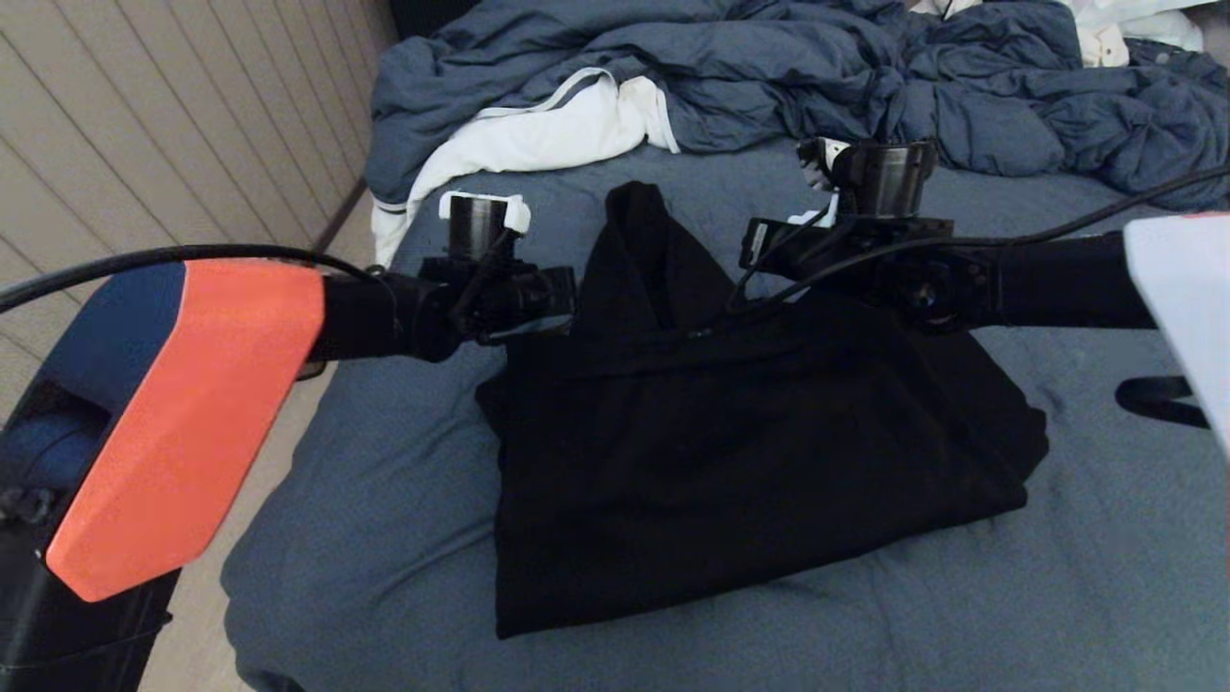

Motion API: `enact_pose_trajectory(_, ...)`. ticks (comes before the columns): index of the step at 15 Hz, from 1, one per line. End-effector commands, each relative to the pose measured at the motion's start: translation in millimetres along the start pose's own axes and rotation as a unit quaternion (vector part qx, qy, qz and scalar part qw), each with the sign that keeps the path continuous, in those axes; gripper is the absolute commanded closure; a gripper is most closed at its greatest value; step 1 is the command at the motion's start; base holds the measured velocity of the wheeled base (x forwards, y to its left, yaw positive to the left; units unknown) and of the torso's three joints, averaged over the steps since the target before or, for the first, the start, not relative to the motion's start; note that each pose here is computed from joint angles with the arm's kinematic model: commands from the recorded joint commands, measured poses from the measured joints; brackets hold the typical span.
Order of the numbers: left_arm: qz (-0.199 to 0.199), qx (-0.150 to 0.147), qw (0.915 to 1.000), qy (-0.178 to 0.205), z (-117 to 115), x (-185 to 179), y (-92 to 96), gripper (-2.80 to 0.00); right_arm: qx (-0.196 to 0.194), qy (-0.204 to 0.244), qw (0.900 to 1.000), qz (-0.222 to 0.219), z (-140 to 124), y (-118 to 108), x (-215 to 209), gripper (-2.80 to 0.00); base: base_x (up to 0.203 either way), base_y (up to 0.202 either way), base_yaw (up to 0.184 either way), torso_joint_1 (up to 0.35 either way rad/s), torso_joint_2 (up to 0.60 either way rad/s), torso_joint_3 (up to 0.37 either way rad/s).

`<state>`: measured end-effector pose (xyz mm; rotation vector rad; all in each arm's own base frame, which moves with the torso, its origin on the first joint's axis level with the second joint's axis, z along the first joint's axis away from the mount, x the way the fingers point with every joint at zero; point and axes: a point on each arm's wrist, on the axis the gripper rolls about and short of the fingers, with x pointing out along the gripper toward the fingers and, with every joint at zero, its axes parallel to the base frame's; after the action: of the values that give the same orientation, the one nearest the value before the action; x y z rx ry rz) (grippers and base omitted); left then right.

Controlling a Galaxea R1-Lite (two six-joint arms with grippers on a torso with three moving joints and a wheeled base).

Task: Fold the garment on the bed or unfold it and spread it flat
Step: Fold the black sweatshirt

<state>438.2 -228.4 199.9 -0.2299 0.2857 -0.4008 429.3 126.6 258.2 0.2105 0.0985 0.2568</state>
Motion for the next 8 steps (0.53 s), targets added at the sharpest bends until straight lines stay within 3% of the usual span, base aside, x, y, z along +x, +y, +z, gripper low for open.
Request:
enact_pose_trajectory(1, 0.017, -0.005, 0.9998, 0.002, -5, -1, -1.7, 0.0, 0.001, 0.01, 1.0, 0.005, -14, 5, 11, 0.0, 0.0, 0.0, 0.0, 0.0, 0.0, 0.0)
enact_pose_trajectory(3, 0.033, -0.021, 0.9992, 0.003, 9, -29, 6.8, 0.0, -0.003, 0.003, 1.0, 0.011, -23, 12, 26, 0.0, 0.0, 0.0, 0.0, 0.0, 0.0, 0.0)
enact_pose_trajectory(6, 0.052, -0.032, 0.9978, 0.027, -2, -77, 24.1, 0.0, -0.017, 0.013, 1.0, -0.002, -43, 19, 52, 0.0, 0.0, 0.0, 0.0, 0.0, 0.0, 0.0)
enact_pose_trajectory(8, 0.056, -0.037, 0.9977, 0.007, -8, -117, 35.6, 0.0, -0.045, -0.001, 0.999, -0.027, -47, 20, 56, 0.0, 0.0, 0.0, 0.0, 0.0, 0.0, 0.0)
